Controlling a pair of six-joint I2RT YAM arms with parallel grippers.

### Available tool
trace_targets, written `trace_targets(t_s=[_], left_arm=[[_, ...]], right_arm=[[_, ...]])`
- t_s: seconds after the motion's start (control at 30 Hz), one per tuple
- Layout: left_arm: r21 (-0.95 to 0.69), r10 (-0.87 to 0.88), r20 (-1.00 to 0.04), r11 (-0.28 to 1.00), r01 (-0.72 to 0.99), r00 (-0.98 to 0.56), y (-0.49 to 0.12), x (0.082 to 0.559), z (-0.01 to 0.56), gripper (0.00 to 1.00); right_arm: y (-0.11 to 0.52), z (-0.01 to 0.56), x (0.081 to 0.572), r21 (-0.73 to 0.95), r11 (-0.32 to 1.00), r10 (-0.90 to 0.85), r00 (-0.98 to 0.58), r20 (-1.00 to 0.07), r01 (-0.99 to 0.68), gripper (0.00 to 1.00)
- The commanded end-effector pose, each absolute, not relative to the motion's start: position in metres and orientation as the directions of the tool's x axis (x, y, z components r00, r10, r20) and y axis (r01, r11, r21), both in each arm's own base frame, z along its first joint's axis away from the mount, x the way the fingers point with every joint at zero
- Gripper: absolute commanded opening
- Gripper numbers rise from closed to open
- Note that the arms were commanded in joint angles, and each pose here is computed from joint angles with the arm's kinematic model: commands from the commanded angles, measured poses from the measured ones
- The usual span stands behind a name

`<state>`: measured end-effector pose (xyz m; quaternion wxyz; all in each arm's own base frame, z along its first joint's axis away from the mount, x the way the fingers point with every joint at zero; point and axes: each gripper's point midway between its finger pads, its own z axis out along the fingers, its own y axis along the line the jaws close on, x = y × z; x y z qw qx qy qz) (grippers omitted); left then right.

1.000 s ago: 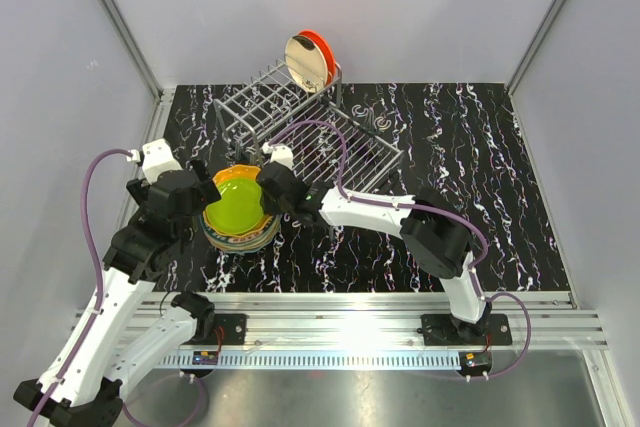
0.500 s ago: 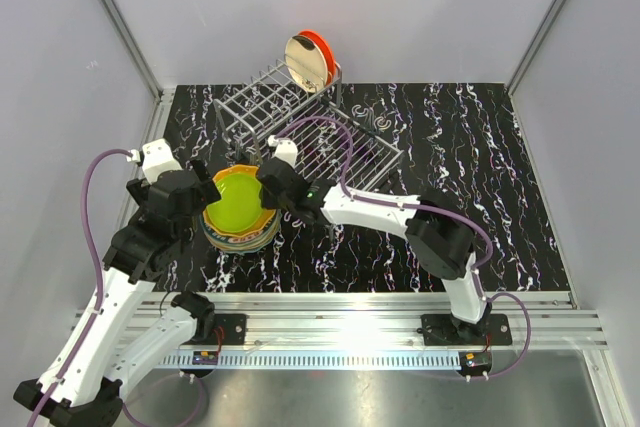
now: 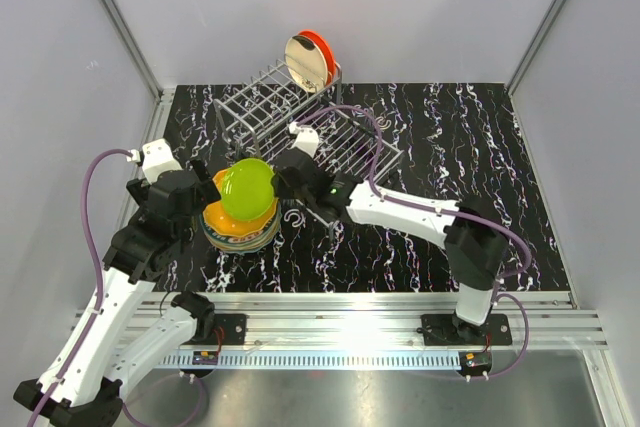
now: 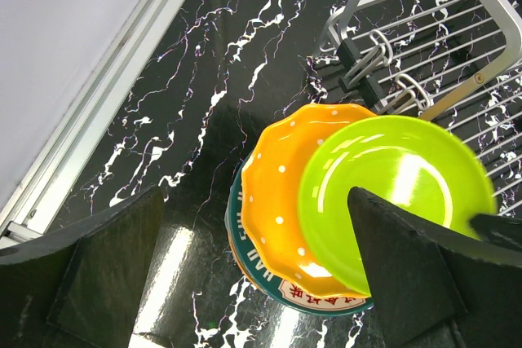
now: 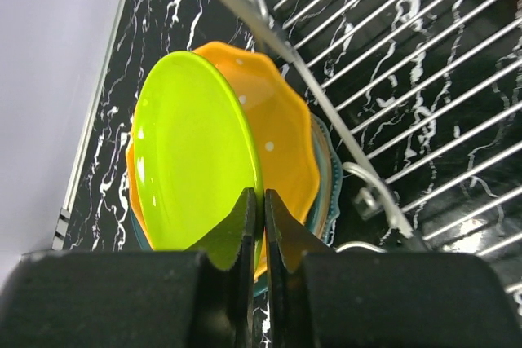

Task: Load the plates into the dish rack
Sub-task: Grab a plate with the right arm, then insert the plate into the dish rack

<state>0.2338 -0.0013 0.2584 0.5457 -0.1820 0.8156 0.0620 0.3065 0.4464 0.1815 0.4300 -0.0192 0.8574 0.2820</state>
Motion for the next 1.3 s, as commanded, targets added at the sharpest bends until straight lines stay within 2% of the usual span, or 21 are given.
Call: trace_targets(t_s=[0.0,0.3,0.5,0.67,0.87,1.07,1.27], left_arm=[[-0.126,-0.245,-0.922,0.923,-0.363,-0.301,-0.003,0.239,0.266,0.99],[-0.124,-0.243,-0.920,0.924,-0.361,-0.306,-0.003,0.239,0.266,0.99],[-0.127,-0.245,-0.922,0.923,-0.363,-0.300,-0.003,0.239,0.267,0.99],[-0.127,-0.245,-0.922,0.923,-0.363,-0.300,-0.002,0.239,0.267,0.99],[-0.123,-0.243,-0.922,0.922,-0.366,-0.303,-0.002,0.239,0.266,0.99],[-0.119,-0.241,-0.921,0.922,-0.369,-0.305,-0.002,0.240,0.265,0.99],[-0.113,-0.238,-0.921,0.922,-0.371,-0.310,-0.002,0.240,0.264,0.99]], right_arm=[[0.427,0.235,0.319,0.522,0.813,0.328,-0.538,-0.776,-0.258,0.00],[0.365,0.260,0.305,0.428,0.861,0.273,-0.462,-0.844,-0.273,0.00],[0.304,0.282,0.309,0.382,0.901,0.287,-0.380,-0.879,-0.204,0.00],[0.252,0.303,0.337,0.367,0.922,0.318,-0.302,-0.899,-0.120,0.00],[0.213,0.338,0.382,0.253,0.966,0.238,-0.178,-0.955,-0.063,0.00],[0.206,0.373,0.432,0.115,0.992,0.112,-0.063,-0.992,-0.046,0.00],[0.211,0.380,0.466,0.023,0.999,0.023,-0.012,-1.000,-0.027,0.00]])
